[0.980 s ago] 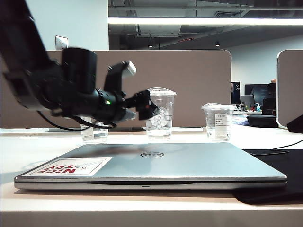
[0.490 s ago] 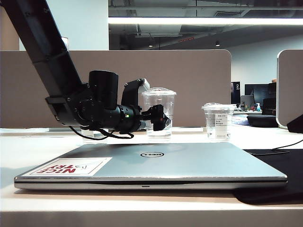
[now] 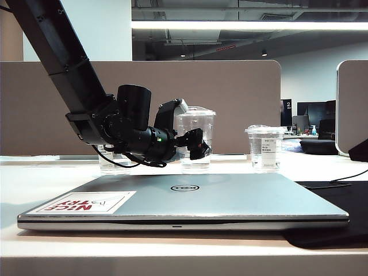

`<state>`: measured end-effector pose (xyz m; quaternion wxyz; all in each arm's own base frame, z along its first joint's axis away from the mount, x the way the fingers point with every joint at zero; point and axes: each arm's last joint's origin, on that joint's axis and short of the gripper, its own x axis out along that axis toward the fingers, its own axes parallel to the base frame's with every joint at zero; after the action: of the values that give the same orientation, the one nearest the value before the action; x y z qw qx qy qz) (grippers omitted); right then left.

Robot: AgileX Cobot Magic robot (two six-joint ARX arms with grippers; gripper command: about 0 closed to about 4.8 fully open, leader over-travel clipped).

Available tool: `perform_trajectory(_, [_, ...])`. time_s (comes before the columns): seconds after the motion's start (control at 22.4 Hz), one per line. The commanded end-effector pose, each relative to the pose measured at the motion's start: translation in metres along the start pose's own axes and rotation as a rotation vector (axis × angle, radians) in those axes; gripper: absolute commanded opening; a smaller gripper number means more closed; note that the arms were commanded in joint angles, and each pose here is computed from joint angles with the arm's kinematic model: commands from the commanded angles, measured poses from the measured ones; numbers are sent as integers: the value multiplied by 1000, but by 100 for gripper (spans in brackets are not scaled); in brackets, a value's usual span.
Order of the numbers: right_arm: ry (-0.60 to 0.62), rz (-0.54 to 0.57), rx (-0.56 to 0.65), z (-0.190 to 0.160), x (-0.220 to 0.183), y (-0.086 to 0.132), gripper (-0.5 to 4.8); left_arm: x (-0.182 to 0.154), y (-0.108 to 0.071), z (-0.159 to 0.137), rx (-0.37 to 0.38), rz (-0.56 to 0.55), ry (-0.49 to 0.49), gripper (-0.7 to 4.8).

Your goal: Pick up the coffee cup on the middle and place it on the left side of the laptop.

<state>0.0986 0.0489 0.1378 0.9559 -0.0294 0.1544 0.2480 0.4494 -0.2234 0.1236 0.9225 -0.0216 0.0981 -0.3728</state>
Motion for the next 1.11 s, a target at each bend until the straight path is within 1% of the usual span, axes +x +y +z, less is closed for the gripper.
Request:
perform_trajectory(0.04, [-13,2,-2,0,0,0,-5,0,-1,3,6,-5,-6,479])
perform_trajectory(0.18, [-13,2,-2,0,0,0,-5,0,-1,3,7,-5,-6,479])
perform_trajectory(0.22, [-13,2,-2,0,0,0,-5,0,-1,3,7,-5,-6,444])
perform_trajectory(0.27, [-13,2,-2,0,0,0,-5,0,-1,3,8,-5,-7,425])
perform_trajectory(0.36, [-13,2,-2,0,0,0,-5,0,-1,4,12,-7,-17,432])
perform_trajectory(0.49, [-13,2,-2,0,0,0,-5,0,-1,5,62,-9,-27,436])
perform_trajectory(0.58, [-13,2,-2,0,0,0,-5,0,-1,5,88,-14,-23,475])
perform_trajectory(0.67, [-13,2,-2,0,0,0,-5,0,-1,5,133,-21,-24,479])
perform_trajectory(0.8, [-13,2,-2,0,0,0,-5,0,-3,6,195,-70,-37,479])
perform_trajectory(1.02, [-13,1,-1,0,0,0,-5,-2,-1,8,227,-135,-64,479])
perform_trajectory(1.11, [-13,2,-2,0,0,0,-5,-3,3,9,228,-133,-71,479])
